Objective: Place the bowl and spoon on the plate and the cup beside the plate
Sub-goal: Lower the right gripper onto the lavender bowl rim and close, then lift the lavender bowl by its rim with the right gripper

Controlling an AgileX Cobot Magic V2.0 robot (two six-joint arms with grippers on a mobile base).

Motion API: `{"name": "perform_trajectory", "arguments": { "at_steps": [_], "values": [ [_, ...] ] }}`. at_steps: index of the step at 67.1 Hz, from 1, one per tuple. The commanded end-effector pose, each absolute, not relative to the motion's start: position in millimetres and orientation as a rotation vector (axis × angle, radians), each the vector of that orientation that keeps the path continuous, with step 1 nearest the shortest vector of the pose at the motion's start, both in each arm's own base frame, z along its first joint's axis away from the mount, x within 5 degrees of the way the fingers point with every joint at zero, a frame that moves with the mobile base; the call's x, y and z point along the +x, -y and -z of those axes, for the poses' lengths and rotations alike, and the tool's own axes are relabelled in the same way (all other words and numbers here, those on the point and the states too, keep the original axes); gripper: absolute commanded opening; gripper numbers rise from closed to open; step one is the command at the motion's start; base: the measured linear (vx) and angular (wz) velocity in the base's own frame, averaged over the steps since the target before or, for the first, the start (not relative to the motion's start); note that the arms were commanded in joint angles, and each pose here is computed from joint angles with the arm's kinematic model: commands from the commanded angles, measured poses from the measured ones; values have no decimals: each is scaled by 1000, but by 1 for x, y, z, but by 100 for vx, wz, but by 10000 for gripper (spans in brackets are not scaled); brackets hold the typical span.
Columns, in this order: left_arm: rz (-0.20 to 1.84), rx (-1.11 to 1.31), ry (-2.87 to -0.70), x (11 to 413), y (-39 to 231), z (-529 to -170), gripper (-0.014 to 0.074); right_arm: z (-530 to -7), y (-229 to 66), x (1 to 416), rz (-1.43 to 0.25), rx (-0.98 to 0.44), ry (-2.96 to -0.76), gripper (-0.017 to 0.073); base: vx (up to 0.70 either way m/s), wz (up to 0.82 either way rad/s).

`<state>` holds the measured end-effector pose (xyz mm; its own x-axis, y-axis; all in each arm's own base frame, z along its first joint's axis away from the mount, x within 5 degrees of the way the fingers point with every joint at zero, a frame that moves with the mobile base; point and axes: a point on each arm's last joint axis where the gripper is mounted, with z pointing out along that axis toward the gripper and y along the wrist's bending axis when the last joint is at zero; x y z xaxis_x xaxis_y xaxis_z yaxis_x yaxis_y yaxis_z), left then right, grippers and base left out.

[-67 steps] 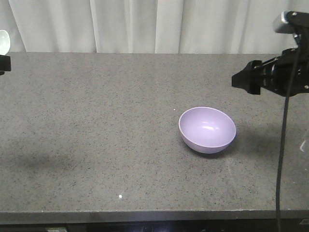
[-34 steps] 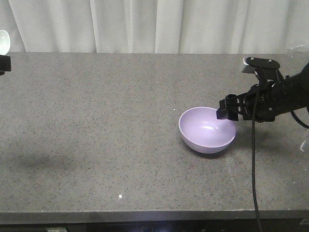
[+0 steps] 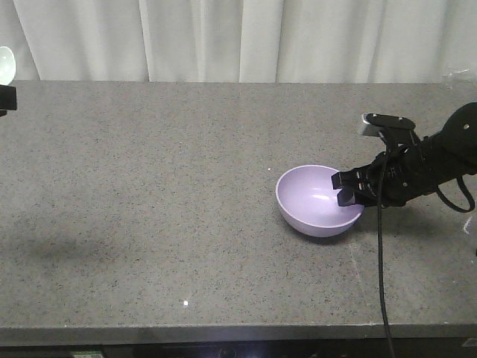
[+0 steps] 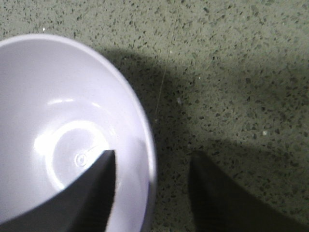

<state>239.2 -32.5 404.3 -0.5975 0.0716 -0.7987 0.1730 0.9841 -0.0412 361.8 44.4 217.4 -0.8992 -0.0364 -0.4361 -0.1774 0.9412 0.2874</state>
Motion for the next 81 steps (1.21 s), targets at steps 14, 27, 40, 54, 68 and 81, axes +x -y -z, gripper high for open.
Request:
{"name": "perform_trajectory", "arguments": {
  "at_steps": [14,27,40,54,68,81],
  "values": [
    [166,147,-2107,235,33,-422,-7,-243,-43,367,-444,-146,-2561,-11,0,0],
    [166,147,-2106,236,33,-422,-7,-276,-46,371,-474,-174,-2493,-7,0,0],
    [166,147,-2106,236,33,-422,-7,-335,-46,357,-463,-219,-2348,-4,0,0],
    [166,147,-2107,236,33,-422,-7,-392,-44,313,-422,-262,-2195,-4,0,0],
    [166,149,-2117,235,33,-421,-7,-437,-44,260,-401,-312,-2076,-4,0,0],
    [167,151,-2133,234,34,-420,-7,-465,-41,227,-369,-312,-1948,-4,0,0]
  ]
}}
